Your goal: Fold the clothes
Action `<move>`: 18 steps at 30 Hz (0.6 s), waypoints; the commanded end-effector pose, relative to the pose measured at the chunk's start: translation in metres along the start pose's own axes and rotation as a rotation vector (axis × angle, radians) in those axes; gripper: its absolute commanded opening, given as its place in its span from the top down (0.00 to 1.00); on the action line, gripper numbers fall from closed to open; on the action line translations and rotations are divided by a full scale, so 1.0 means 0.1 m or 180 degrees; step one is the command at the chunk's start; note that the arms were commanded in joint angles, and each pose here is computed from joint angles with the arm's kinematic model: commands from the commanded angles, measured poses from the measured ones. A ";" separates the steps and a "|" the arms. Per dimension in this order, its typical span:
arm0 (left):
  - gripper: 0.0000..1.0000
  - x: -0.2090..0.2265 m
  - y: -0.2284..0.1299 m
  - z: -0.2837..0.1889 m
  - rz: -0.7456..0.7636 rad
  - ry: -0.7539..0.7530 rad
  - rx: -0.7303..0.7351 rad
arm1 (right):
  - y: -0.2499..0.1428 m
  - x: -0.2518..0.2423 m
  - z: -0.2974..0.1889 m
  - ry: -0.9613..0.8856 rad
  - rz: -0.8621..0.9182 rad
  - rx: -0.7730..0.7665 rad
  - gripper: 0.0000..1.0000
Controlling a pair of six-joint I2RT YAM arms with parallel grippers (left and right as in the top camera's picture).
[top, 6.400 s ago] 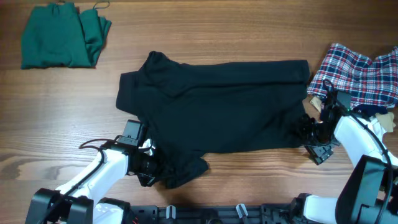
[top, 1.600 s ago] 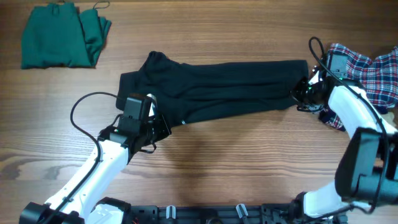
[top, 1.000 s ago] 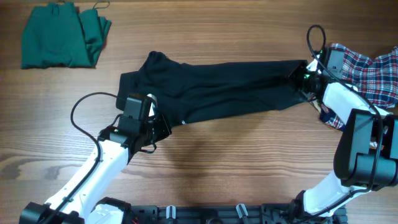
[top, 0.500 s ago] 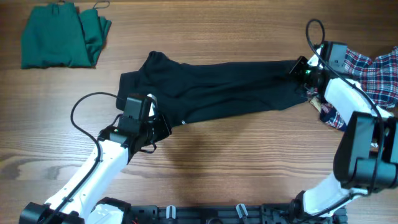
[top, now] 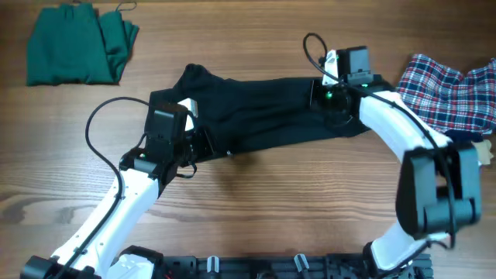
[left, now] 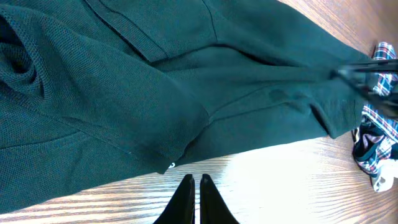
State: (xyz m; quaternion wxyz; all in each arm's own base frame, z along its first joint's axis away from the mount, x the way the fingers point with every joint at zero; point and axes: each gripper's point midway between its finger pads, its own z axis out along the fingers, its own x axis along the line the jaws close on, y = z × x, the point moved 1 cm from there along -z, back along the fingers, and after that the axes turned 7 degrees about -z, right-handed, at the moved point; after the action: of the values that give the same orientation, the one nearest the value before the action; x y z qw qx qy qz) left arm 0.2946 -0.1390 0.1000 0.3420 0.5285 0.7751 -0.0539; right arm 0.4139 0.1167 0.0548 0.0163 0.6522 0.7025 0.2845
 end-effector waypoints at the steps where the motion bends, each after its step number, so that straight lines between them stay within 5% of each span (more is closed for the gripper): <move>1: 0.94 -0.07 0.05 -0.05 0.0068 -0.0081 -0.0031 | -0.12 -0.42 0.25 -0.0576 0.0153 0.0135 0.96; 8: 0.94 -0.05 0.03 -0.05 0.0056 -0.0054 -0.0003 | 0.07 -0.77 0.28 -0.1028 0.0193 -0.0166 0.89; 11: 0.94 -0.05 0.03 -0.05 0.0056 -0.0053 -0.0002 | 0.34 -0.88 0.21 -0.1079 0.0208 -0.0529 0.72; 18: 0.94 -0.05 0.03 -0.05 0.0055 -0.0052 -0.0001 | 0.47 -1.19 0.00 -0.1446 0.0356 -0.0589 0.64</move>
State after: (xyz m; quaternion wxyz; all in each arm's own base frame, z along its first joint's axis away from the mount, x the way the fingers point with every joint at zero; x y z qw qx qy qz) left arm 0.2919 -0.1382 0.0980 0.3354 0.5290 0.7776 -0.0559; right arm 0.4668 0.0284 0.0276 0.1805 0.7194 0.6323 0.2239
